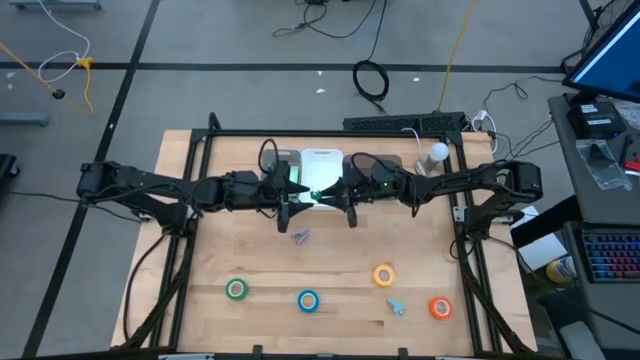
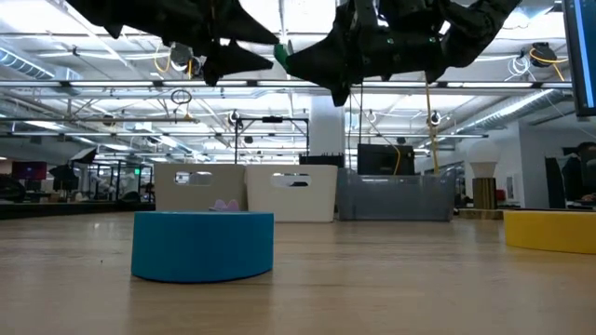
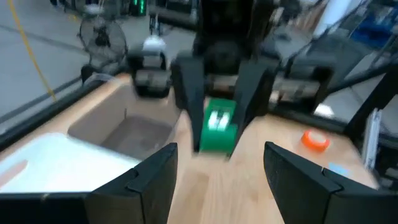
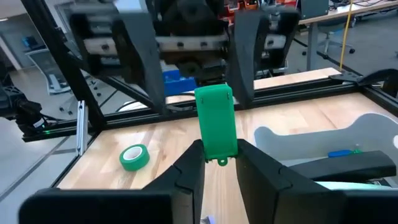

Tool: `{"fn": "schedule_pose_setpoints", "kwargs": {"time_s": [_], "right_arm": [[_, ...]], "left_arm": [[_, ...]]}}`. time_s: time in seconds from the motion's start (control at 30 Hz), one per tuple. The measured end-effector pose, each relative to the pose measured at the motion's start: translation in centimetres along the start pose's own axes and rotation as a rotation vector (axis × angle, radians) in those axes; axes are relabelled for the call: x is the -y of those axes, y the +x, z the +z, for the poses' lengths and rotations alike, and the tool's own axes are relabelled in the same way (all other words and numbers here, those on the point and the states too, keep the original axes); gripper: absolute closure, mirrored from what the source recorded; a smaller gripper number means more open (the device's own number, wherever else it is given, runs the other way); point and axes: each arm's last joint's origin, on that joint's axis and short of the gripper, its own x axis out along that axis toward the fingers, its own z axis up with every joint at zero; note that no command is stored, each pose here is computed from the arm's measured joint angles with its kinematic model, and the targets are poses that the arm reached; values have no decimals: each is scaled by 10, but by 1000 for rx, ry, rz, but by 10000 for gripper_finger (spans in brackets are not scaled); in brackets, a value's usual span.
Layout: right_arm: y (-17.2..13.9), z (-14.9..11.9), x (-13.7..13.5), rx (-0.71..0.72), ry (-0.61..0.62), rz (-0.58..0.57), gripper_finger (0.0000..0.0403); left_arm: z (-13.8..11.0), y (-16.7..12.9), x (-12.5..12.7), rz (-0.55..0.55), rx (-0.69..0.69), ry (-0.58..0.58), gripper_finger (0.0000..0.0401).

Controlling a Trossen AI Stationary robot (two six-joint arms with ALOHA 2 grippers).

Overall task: Pick and place Stapler, Stapler remover, tape
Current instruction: Put the green stapler into the gray bin

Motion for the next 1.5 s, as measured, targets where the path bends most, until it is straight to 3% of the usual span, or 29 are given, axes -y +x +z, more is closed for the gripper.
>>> {"fn": "schedule_pose_setpoints", "kwargs": {"time_s": [0.77,0.9,1.3,1.5], "right_arm": [[0,1,0,13,40,3,332],[0,2,0,16,39,4,332],[0,1,-3,10,41,31,332],[1,1,-3,9,41,33,332]], "left_arm": [[-4,19,2,-26,93,-10,165],[-5,19,2,-25,84,-10,193],[-5,19,2,-26,85,-24,326],[-5,19,2,-36,82,-29,332]]}}
